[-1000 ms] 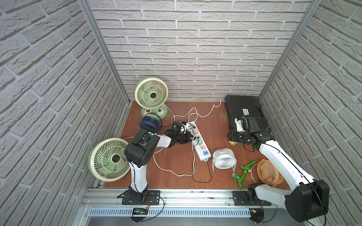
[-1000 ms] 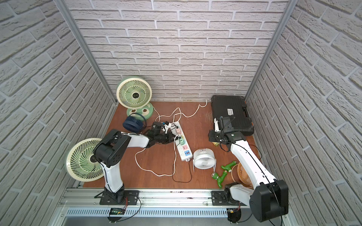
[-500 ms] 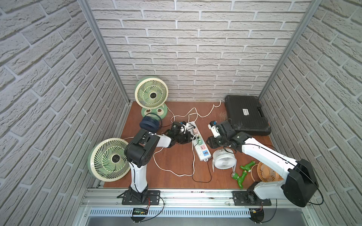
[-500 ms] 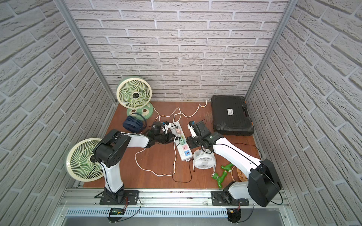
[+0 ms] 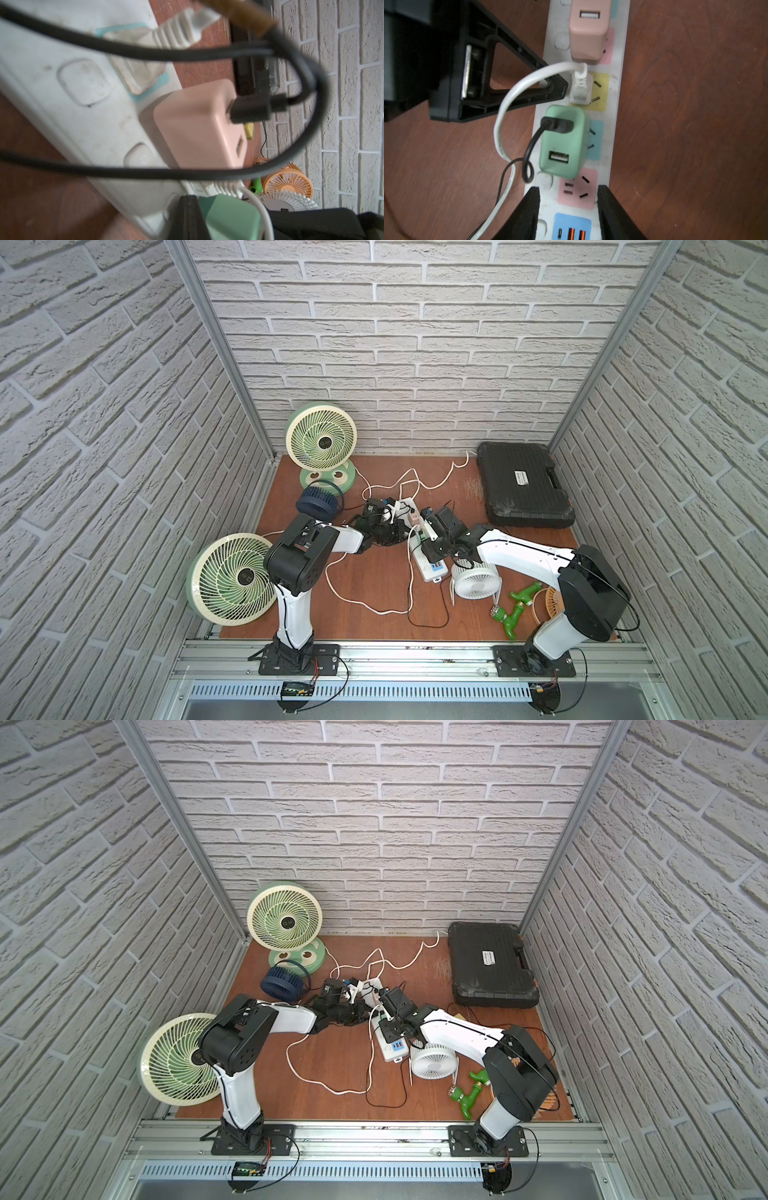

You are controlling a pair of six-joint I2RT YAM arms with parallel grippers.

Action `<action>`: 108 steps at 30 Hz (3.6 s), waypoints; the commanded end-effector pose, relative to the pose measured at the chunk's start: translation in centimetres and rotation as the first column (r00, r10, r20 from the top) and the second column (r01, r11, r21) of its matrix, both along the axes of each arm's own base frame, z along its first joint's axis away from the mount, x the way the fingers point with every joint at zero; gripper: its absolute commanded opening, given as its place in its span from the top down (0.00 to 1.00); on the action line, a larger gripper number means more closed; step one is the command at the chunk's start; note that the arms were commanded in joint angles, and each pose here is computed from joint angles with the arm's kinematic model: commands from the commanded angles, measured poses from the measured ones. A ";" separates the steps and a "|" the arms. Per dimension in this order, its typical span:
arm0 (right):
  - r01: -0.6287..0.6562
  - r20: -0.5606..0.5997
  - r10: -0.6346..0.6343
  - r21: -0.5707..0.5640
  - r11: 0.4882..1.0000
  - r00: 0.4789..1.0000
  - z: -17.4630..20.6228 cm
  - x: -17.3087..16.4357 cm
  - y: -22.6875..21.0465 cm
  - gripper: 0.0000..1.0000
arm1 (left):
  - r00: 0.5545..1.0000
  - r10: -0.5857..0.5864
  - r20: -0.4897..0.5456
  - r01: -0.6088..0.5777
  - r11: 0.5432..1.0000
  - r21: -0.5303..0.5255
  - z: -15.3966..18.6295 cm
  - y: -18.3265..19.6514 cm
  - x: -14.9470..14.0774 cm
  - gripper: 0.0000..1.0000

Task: Unplug the desk fan from the power strip
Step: Remove the plug from the socket.

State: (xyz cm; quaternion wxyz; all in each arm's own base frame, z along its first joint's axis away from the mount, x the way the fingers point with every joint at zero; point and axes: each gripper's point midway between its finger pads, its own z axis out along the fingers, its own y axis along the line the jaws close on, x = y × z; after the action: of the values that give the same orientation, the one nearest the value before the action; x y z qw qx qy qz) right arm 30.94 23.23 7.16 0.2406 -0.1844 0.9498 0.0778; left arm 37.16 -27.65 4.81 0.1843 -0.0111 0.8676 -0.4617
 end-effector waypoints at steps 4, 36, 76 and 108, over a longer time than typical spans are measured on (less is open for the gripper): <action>0.040 0.109 -0.044 0.037 0.999 0.993 1.1 2.2 1.1 0.49 | 0.998 0.023 -0.055 -0.021 0.999 0.032 -2.0 0.9 -0.5 1.00; 0.130 0.191 -0.136 0.046 0.991 0.972 -0.7 3.8 1.6 0.78 | 0.997 0.040 -0.073 -0.037 0.999 0.035 -2.7 1.1 -0.5 1.00; 0.237 0.194 -0.240 0.040 0.971 0.951 1.5 3.4 0.7 0.81 | 0.992 0.060 -0.109 -0.056 0.998 0.034 -4.1 1.6 -0.6 1.00; 0.217 0.222 -0.235 0.106 0.970 0.946 6.8 2.4 -0.4 0.81 | 0.991 0.063 -0.116 -0.060 0.998 0.031 -4.2 1.7 -0.6 1.00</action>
State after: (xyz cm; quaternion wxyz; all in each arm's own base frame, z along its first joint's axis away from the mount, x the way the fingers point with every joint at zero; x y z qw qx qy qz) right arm 33.06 23.35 10.94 0.3373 -0.0846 0.9368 0.0393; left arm 37.49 -27.79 4.66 0.1792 -0.0209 0.8549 -0.4865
